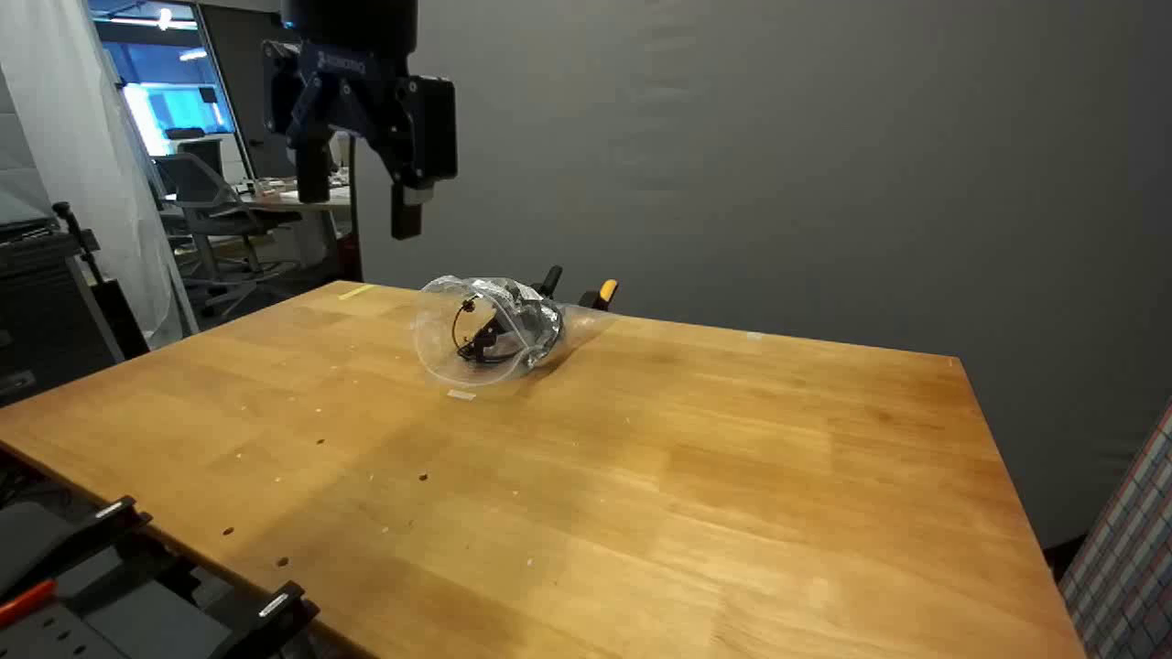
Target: Take the cable out of the plastic bag
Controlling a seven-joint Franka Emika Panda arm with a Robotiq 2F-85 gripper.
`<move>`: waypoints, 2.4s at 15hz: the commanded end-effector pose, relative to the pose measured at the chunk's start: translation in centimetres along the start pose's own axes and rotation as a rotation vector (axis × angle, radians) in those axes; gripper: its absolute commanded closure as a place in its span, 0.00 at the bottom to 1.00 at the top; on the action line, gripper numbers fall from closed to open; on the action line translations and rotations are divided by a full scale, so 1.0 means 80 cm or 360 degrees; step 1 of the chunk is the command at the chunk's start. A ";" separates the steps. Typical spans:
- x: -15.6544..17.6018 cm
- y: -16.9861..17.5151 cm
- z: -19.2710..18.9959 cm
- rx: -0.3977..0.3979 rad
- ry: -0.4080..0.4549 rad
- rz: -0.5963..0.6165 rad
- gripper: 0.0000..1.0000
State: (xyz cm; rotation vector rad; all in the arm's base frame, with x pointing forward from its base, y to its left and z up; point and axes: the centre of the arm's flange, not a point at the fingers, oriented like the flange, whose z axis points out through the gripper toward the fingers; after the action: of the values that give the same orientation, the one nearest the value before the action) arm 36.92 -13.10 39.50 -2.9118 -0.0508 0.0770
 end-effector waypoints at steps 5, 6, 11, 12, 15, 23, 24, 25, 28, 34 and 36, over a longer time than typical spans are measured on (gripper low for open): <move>0.003 0.000 -0.007 -0.0006 0.0018 -0.0002 0.00; 0.003 0.000 -0.007 -0.0006 0.0018 -0.0002 0.00; 0.003 0.000 -0.007 -0.0006 0.0018 -0.0002 0.00; 0.003 0.000 -0.007 -0.0006 0.0018 -0.0002 0.00; 0.003 0.000 -0.007 -0.0006 0.0018 -0.0002 0.00; 0.018 0.002 0.000 -0.0019 0.0022 -0.0008 0.00; 0.030 0.001 0.004 -0.0024 0.0018 -0.0011 0.00; 0.040 0.000 0.009 -0.0030 0.0021 -0.0008 0.00; 0.085 -0.001 0.029 -0.0050 0.0061 0.0022 0.00; 0.162 -0.020 0.082 0.0004 0.0035 0.0121 0.00; 0.179 -0.028 0.100 0.0021 -0.0007 0.0154 0.00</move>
State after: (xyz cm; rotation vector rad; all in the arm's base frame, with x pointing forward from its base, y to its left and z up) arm 47.20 -9.33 32.73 -2.9139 0.0326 0.0753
